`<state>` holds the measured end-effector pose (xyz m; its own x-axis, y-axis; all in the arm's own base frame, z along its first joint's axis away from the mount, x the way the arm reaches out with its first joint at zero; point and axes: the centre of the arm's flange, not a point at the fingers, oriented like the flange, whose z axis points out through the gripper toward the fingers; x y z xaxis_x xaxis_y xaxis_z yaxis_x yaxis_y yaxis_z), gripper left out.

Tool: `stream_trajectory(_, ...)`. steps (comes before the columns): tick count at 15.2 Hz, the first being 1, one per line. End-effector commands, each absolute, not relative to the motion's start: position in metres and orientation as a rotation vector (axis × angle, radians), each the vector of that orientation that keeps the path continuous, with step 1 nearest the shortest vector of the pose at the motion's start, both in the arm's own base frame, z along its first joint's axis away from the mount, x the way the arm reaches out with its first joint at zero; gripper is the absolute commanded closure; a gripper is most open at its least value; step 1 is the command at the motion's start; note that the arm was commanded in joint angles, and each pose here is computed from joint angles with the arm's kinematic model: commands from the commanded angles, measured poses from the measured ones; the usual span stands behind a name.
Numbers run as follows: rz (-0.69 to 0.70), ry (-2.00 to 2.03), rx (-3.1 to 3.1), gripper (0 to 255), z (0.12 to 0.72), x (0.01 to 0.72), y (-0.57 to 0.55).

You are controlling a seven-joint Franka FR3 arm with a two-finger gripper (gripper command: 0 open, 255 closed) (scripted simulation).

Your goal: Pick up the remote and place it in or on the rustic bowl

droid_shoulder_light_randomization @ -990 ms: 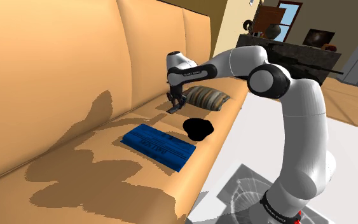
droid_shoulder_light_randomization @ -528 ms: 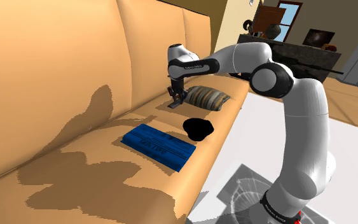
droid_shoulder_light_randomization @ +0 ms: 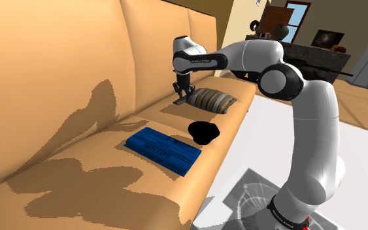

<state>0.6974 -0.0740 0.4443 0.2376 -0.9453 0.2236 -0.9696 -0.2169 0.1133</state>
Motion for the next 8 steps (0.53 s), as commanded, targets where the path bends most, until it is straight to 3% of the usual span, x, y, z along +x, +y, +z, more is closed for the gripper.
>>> stream_trajectory(1,0.155,-1.803,2.281,255,0.455,0.696,-0.075)
stream_trajectory(8,0.155,-1.803,2.281,255,0.492,0.696,-0.075)
